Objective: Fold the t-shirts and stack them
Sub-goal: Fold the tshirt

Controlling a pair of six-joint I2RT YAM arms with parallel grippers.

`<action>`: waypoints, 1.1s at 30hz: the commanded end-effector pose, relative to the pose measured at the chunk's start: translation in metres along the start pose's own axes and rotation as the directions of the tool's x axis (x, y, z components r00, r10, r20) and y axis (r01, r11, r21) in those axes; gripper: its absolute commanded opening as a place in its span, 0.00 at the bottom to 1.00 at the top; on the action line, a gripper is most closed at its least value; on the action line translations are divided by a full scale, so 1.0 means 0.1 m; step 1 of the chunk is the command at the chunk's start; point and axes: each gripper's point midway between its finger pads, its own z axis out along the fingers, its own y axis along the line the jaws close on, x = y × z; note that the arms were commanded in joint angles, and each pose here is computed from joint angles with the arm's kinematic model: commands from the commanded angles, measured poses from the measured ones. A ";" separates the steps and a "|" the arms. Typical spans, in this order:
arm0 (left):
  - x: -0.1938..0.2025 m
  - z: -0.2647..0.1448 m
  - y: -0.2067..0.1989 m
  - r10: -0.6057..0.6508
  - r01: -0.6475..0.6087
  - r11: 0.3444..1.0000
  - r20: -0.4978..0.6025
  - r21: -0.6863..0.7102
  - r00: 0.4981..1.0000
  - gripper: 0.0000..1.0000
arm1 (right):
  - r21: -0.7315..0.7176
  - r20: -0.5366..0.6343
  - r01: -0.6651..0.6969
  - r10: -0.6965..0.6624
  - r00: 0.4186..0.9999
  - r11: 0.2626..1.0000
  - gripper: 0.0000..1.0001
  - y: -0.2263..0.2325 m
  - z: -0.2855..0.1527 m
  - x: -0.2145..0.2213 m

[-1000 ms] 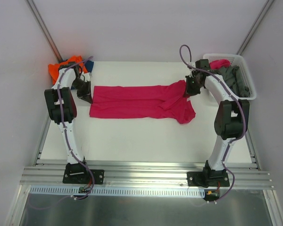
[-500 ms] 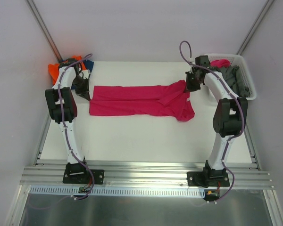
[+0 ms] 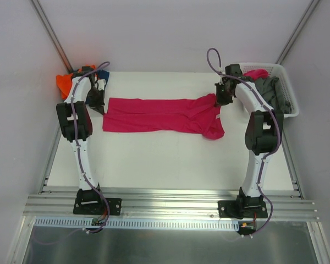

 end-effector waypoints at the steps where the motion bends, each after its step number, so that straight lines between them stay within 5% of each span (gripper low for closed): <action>1: -0.22 -0.15 -0.05 0.042 -0.039 0.998 0.068 -0.046 0.997 0.00 | 0.039 0.067 0.030 -0.033 0.997 0.999 0.00 -0.06 -0.11 -0.22; 20: -0.34 -0.05 -0.15 0.096 -0.085 0.989 0.085 -0.122 0.992 0.00 | 0.060 0.056 0.044 -0.047 0.997 0.997 0.00 -0.14 -0.01 -0.21; 21: -0.35 -0.04 -0.16 0.100 -0.089 0.989 0.087 -0.122 0.991 0.11 | 0.067 0.050 0.052 -0.055 0.997 0.996 0.01 -0.14 0.02 -0.20; 22: -0.37 -0.04 -0.17 0.108 -0.096 0.987 0.090 -0.127 0.990 0.50 | 0.077 0.052 0.057 -0.061 0.997 0.995 0.09 -0.14 0.03 -0.21; 23: -0.37 -0.04 -0.15 0.102 -0.089 0.987 0.090 -0.135 0.991 0.72 | 0.098 0.051 0.059 -0.065 0.997 0.993 0.36 -0.16 0.02 -0.21; 25: -0.35 -0.07 -0.16 0.094 -0.081 0.987 0.089 -0.140 0.992 0.99 | 0.097 0.061 0.058 -0.065 0.996 0.994 0.64 -0.14 -0.05 -0.24; 29: -0.34 -0.41 -0.28 0.083 -0.067 0.992 0.146 -0.109 0.986 0.99 | 0.068 0.102 0.037 -0.044 0.994 0.997 0.74 -0.05 -0.30 -0.27; 33: -0.20 -0.74 -0.59 0.079 -0.076 0.997 0.184 -0.022 0.980 0.99 | 0.016 0.103 0.038 -0.039 0.994 0.999 0.74 0.12 -0.51 -0.14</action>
